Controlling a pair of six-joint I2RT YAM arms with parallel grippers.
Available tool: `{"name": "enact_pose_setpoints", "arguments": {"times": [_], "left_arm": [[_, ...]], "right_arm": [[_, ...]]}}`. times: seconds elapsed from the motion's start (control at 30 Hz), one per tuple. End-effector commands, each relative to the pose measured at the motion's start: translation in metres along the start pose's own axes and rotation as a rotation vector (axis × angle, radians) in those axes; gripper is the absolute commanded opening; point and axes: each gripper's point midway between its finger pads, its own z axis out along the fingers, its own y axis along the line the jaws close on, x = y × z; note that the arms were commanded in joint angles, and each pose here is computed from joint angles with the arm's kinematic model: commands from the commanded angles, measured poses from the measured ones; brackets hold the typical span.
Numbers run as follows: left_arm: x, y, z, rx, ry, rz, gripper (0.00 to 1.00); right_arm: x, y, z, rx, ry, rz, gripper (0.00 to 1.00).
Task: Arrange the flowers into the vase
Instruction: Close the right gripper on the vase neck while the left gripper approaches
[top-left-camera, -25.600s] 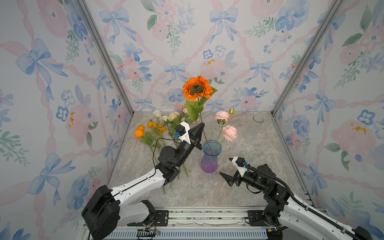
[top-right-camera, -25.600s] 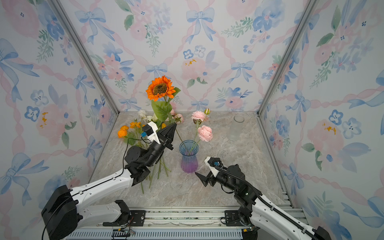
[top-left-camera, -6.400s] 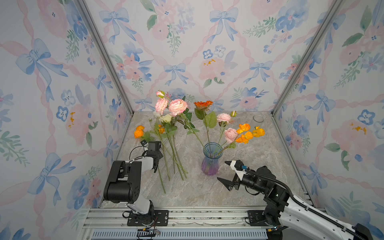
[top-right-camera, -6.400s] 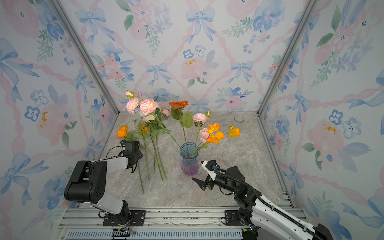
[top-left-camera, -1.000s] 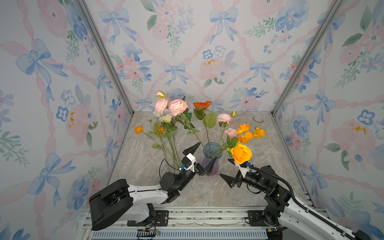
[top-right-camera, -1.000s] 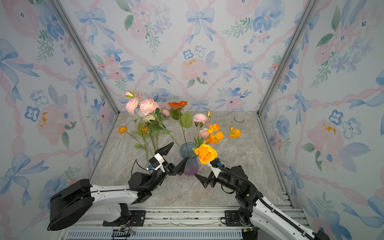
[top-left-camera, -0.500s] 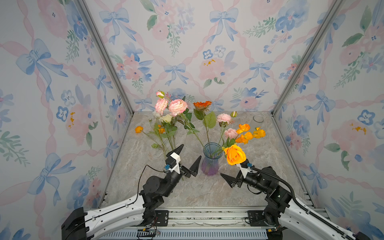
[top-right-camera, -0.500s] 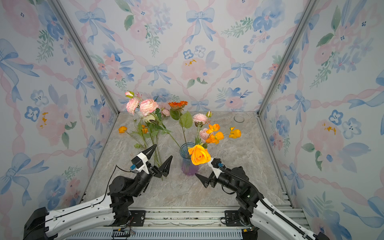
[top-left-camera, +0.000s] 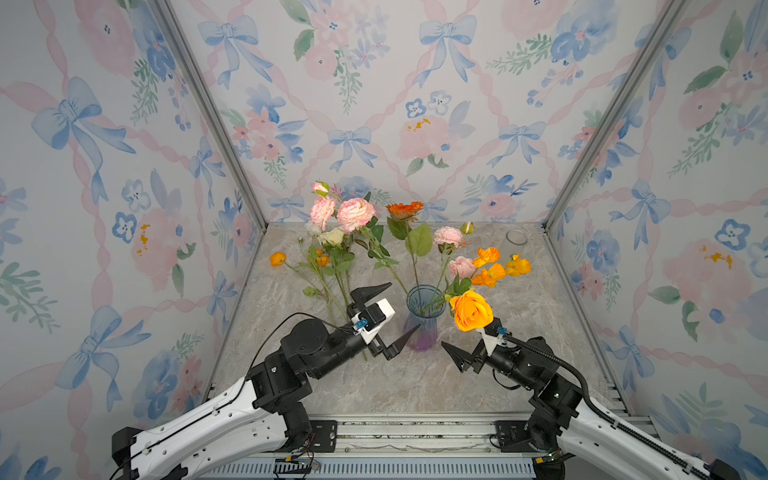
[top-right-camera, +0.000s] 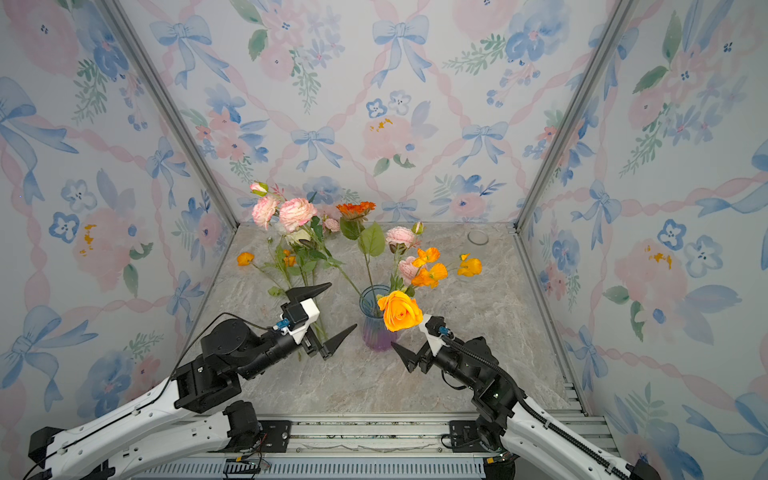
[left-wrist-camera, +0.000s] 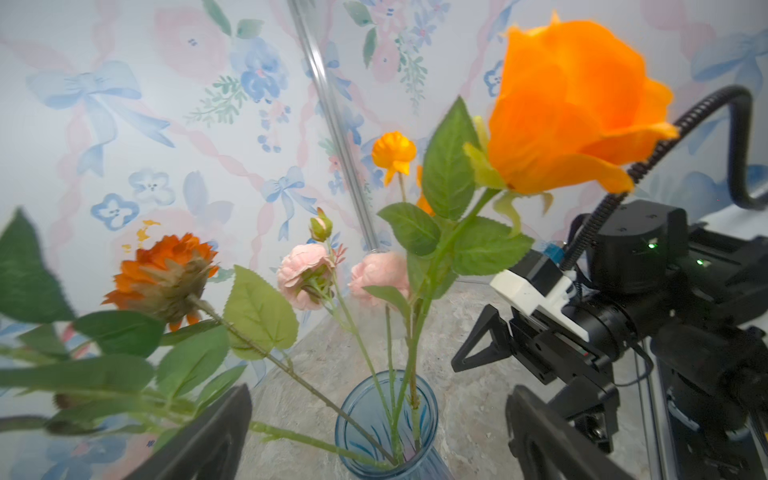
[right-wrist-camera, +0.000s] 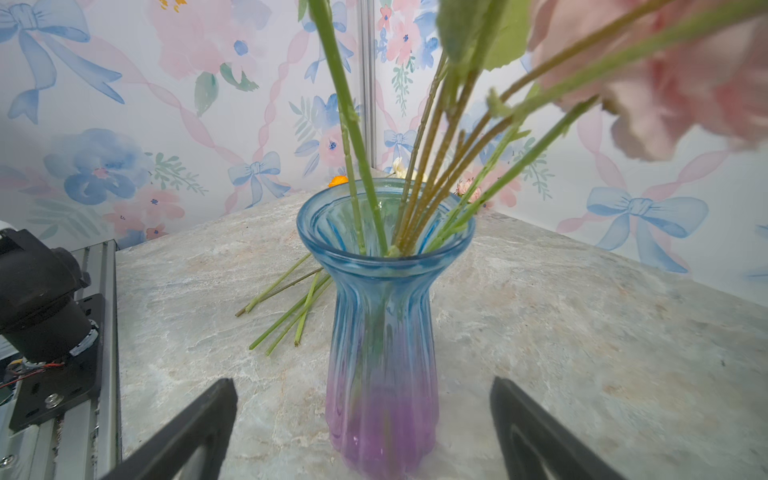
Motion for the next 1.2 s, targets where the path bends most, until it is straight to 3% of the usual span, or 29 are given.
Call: {"name": "enact_pose_setpoints", "arguments": {"times": [0.0, 0.1, 0.23, 0.47, 0.63, 1.17], "left_arm": [[0.054, -0.051, 0.005, 0.287, 0.126, 0.109, 0.98], [0.067, -0.045, 0.006, 0.292, 0.157, 0.056, 0.98], [0.080, -0.033, -0.003, 0.198, 0.156, 0.087, 0.98], [0.068, -0.024, -0.015, 0.127, 0.077, 0.094, 0.98], [0.074, -0.017, -0.014, 0.084, 0.098, 0.103, 0.98], [0.076, -0.018, -0.015, 0.087, 0.100, 0.106, 0.98]], "right_arm": [[-0.016, -0.008, 0.004, 0.076, -0.075, -0.031, 0.97], [-0.019, -0.008, 0.013, 0.068, -0.077, -0.043, 0.97], [-0.020, -0.012, 0.031, 0.061, -0.091, -0.033, 0.97], [-0.024, -0.015, 0.060, 0.043, -0.109, -0.032, 0.97], [-0.031, -0.018, 0.073, 0.056, -0.121, -0.057, 0.97], [-0.022, -0.020, 0.108, 0.039, -0.082, -0.054, 0.97]]}}
